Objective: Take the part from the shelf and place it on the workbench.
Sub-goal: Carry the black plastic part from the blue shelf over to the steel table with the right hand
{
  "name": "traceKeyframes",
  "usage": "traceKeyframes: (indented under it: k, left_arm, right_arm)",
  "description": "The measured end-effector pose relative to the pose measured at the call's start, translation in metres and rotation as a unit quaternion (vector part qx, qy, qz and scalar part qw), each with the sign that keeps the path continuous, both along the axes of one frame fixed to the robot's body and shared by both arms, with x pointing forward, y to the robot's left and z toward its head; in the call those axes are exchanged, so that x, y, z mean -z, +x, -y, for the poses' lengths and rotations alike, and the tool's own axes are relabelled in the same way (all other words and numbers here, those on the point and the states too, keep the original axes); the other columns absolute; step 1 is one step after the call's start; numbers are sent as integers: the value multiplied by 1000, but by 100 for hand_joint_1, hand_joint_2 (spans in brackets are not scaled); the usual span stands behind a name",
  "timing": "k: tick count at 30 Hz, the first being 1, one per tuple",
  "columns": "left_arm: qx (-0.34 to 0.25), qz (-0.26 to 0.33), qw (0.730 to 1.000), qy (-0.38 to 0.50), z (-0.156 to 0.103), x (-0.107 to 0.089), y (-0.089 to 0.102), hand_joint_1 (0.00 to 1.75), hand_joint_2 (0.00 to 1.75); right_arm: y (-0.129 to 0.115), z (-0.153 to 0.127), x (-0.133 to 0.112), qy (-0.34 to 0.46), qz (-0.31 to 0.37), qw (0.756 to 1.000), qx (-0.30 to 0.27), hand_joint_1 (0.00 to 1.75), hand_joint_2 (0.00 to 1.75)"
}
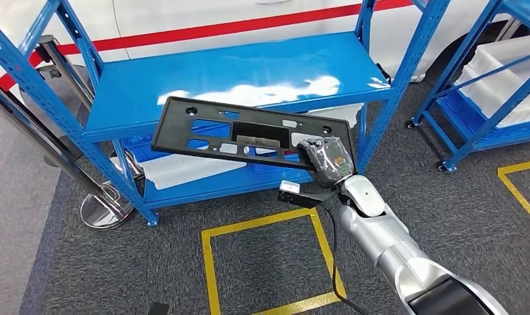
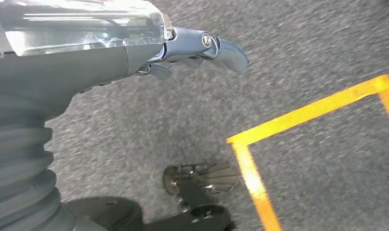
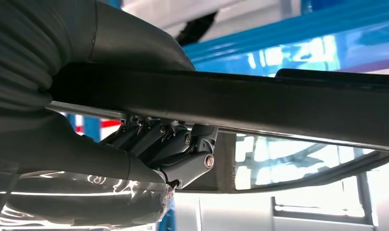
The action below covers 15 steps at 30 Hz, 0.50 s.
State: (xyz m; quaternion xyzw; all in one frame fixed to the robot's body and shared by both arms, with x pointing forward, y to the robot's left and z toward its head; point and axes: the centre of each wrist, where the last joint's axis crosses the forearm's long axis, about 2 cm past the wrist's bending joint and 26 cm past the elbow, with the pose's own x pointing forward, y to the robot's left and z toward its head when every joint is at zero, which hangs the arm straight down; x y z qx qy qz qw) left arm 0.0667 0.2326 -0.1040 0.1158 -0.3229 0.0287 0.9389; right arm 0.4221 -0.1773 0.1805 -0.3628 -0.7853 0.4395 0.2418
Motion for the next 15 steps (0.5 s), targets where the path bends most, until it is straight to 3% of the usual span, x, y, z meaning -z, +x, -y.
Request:
traceKeyframes:
  k: [15]
  left_arm:
    - [-6, -4, 1000, 8, -4, 2, -12, 0, 175]
  right_arm:
    - [-19, 36, 44, 15, -46, 998, 36, 175, 175]
